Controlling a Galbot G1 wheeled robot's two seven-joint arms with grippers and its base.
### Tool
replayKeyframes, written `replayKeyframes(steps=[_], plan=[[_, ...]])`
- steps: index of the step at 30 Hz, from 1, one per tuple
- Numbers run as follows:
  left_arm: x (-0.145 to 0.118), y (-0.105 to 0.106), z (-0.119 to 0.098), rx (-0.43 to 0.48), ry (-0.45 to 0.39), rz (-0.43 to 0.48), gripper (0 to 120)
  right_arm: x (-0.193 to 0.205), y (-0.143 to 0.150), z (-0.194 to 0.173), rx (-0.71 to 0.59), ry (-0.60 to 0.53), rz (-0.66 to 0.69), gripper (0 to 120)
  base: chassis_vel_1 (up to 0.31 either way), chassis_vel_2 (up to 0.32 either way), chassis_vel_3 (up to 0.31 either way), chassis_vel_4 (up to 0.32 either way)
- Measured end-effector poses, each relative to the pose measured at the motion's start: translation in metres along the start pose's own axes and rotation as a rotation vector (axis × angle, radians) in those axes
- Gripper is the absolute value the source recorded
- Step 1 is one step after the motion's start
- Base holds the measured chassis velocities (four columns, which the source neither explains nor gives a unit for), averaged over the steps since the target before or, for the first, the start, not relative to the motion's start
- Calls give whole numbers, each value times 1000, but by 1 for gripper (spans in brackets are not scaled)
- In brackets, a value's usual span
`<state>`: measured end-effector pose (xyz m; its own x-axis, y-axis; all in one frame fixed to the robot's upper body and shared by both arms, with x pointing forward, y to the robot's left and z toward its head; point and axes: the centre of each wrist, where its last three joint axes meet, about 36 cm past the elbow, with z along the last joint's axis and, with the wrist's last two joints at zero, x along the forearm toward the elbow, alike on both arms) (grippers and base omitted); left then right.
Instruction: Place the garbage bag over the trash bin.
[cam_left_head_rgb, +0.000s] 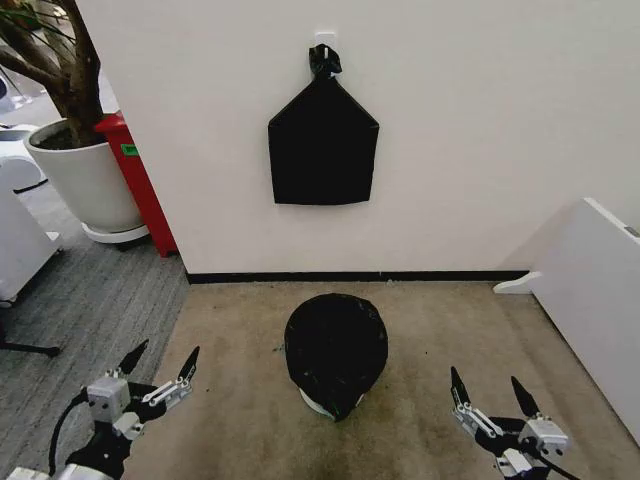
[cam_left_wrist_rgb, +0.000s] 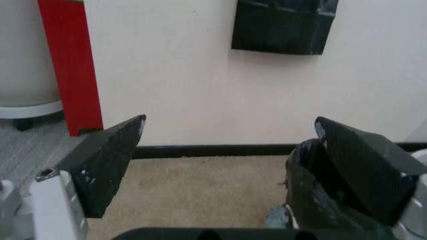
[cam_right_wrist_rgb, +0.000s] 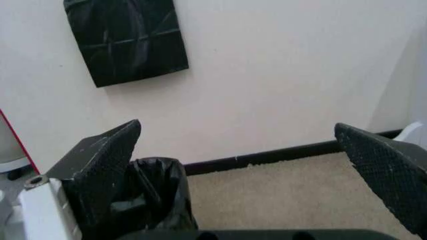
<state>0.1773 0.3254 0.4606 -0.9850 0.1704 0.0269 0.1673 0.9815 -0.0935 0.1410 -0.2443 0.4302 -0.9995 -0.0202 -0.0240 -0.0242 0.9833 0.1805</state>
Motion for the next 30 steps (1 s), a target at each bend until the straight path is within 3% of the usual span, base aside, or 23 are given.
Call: replayKeyframes(steps=[30], plan=[[-4,-2,-1,6,-2,-2,100,-3,1,-1,13,3,5,100,0,0,0,0]])
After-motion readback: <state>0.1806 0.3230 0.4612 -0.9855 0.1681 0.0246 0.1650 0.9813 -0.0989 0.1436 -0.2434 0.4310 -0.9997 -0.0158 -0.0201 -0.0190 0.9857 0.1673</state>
